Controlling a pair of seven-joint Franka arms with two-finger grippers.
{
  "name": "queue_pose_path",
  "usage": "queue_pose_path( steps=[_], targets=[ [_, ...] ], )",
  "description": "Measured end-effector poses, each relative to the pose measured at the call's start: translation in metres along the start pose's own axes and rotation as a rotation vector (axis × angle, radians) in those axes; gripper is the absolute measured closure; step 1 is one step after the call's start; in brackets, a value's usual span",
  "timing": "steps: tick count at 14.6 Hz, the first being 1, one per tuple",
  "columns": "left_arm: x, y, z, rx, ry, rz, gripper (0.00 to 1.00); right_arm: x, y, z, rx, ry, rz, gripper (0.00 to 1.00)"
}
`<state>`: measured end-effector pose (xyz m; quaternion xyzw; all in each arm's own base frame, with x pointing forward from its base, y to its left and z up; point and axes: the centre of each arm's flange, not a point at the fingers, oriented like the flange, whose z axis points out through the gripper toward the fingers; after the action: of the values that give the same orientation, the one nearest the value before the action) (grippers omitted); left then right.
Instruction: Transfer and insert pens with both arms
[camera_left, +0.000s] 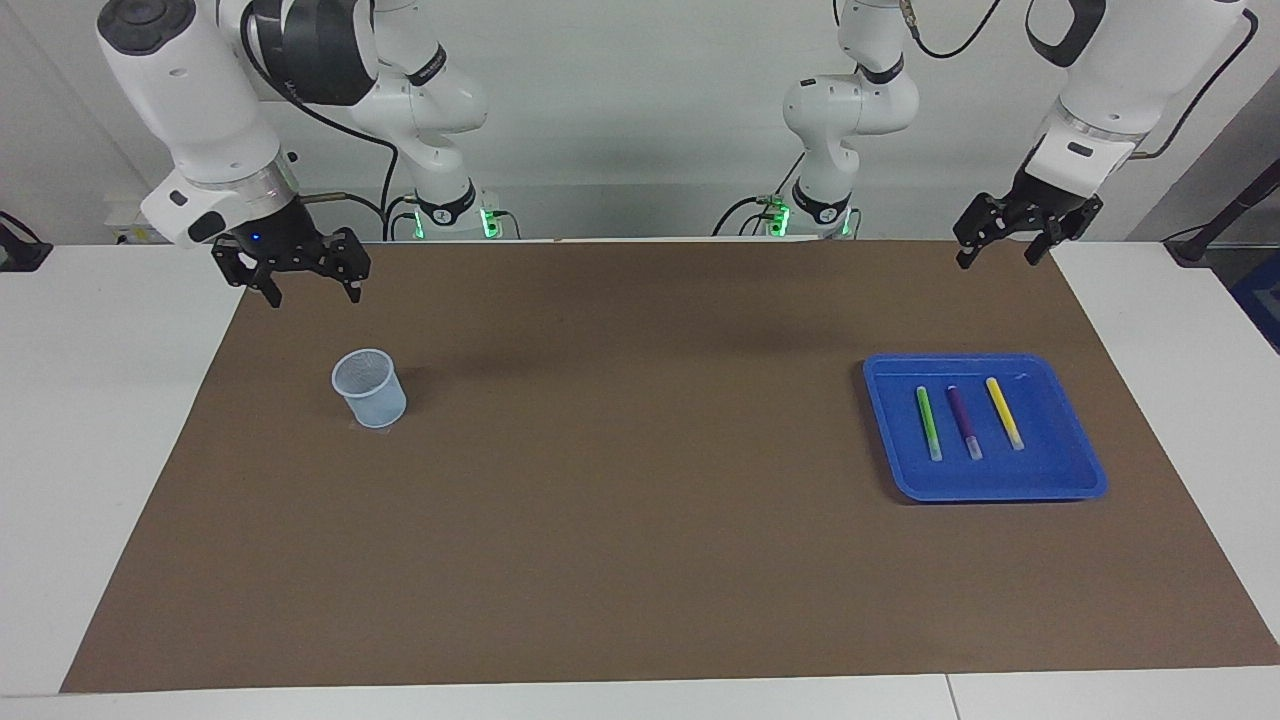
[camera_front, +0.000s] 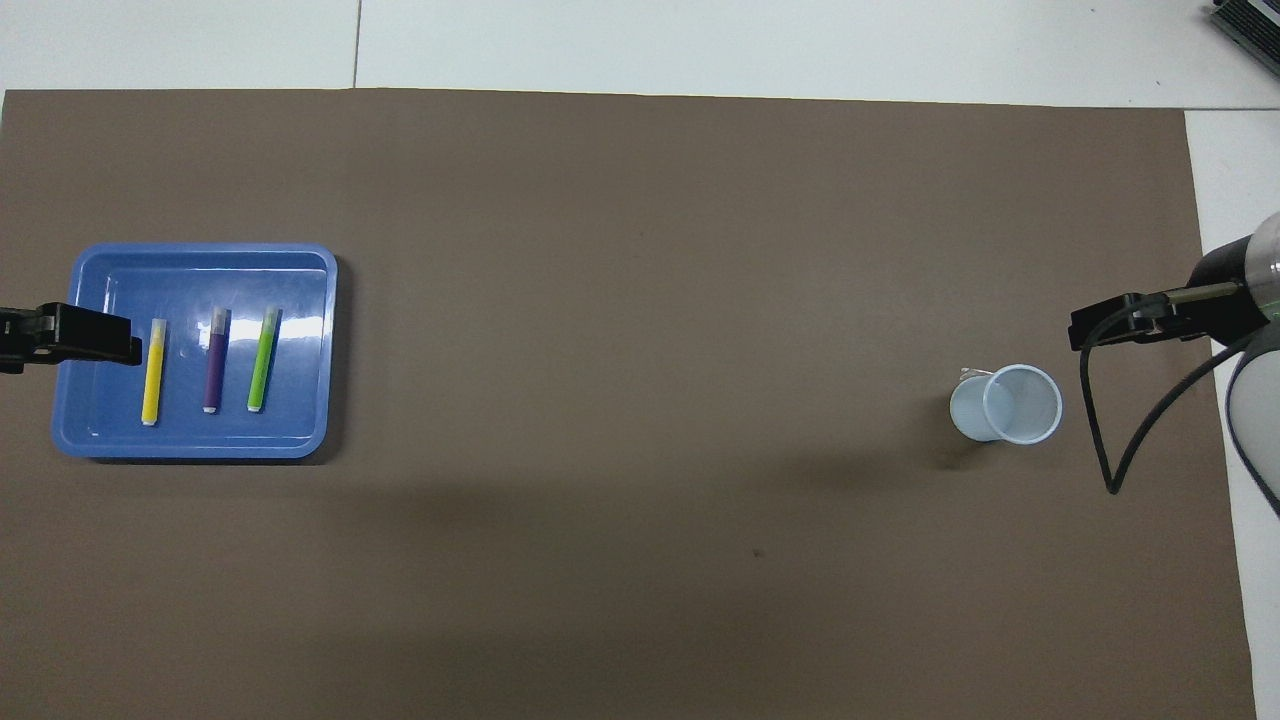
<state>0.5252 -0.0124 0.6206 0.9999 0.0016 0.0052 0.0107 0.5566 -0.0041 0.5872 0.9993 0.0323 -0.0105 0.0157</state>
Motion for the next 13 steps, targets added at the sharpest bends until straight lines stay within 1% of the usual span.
queue_pose_path(
  steps=[6,10,13],
  targets=[
    [0.0001,-0.0003,0.0000,0.000,0.000,0.000,0.00,-0.0008,-0.0001,0.0031,0.001,-0.010,0.000,0.00],
    [0.0001,-0.0021,-0.0001,0.000,0.001,-0.004,0.00,-0.0045,-0.0005,0.0061,0.003,-0.044,0.000,0.00],
    [0.0001,-0.0022,0.0001,0.000,0.000,-0.004,0.00,-0.0054,-0.0087,0.0068,0.005,-0.056,-0.015,0.00]
  ],
)
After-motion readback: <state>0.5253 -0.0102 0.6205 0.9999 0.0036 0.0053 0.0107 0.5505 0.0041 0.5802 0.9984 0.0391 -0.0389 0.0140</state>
